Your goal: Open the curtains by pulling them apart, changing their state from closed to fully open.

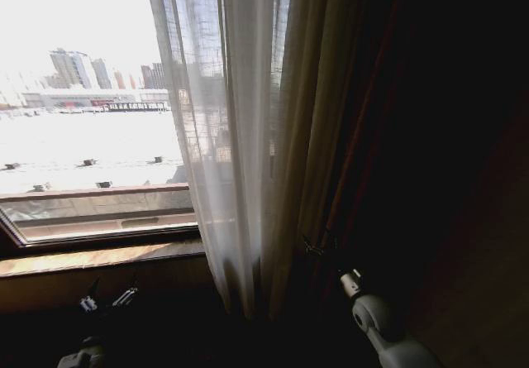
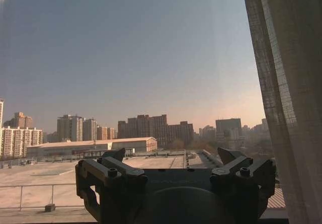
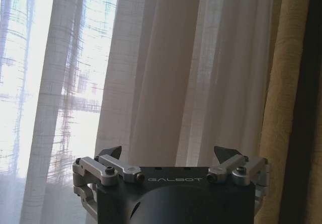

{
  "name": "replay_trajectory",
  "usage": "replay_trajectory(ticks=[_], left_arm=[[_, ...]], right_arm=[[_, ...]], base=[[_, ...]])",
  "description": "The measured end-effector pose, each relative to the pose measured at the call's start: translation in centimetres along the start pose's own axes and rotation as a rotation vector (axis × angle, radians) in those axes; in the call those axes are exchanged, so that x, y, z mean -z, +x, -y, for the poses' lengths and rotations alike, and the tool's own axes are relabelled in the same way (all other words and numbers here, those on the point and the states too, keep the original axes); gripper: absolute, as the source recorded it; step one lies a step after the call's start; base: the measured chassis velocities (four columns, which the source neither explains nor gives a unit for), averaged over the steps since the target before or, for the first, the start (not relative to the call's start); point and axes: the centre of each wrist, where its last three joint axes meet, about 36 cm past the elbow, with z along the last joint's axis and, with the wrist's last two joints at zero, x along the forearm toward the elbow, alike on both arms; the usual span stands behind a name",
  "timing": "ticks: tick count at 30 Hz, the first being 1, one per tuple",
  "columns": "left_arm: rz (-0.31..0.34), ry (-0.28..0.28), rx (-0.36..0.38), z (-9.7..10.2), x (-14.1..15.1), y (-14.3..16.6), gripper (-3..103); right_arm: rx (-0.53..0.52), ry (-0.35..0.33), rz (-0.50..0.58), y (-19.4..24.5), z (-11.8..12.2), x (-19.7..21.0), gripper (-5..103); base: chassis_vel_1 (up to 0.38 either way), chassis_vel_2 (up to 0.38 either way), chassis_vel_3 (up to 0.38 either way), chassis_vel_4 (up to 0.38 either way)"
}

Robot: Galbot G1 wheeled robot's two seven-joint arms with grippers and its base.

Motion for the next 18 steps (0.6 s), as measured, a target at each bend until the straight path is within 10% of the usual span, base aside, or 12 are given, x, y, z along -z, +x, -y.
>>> replay_trajectory(ticks=[18], left_arm=[[0.0,0.0,0.0,0.0,0.0,0.0,100]], right_arm=[[0.039,0.005,0.017,-0.37,0.41,-0.78,100]], base=[[0.277,0.267,-0.289,-0.27]])
